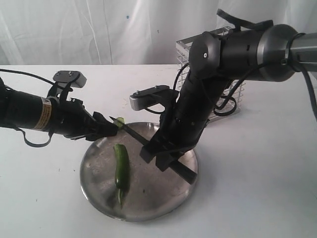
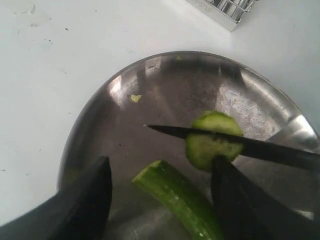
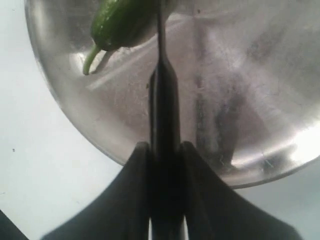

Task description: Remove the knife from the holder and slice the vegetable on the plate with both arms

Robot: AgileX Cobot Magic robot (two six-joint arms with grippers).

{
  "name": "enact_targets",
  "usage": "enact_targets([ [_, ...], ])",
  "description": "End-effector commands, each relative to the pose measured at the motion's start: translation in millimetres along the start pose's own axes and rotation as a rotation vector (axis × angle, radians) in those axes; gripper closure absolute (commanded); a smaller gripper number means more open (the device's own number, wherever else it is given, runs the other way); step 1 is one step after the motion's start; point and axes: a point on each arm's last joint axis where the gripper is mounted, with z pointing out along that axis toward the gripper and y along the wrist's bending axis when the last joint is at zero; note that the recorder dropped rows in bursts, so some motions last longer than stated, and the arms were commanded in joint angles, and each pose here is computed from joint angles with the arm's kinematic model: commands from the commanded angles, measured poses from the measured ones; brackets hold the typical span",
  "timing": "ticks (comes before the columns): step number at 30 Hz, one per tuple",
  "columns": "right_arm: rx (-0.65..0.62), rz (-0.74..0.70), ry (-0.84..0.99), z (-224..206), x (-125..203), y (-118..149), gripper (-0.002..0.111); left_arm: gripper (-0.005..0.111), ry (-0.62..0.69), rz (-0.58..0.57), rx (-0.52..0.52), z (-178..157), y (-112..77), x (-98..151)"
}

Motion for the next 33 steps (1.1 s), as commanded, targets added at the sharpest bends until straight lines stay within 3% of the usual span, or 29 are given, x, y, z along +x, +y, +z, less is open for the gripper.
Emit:
enact_targets([
  [1,-0.024,-0.015,-0.042,-8,-2,4,0.108,0.045,0.003,0.031,0.0,0,-2.5,0],
  [17,-0.041,-0.02,0.001,-9,2,5,0.108,0.045,0.018,0.026,-0.054,6,3.1,4],
  [25,0.007,-0.015,-0.036,-20,15,8,0.108,0.045,0.063,0.037,-0.032,24,-5.0,14],
  [33,0.083,0.115,-0.127,-7,36,0,0.108,0.045,-0.014,0.065,0.02,4,-20.3,-4],
])
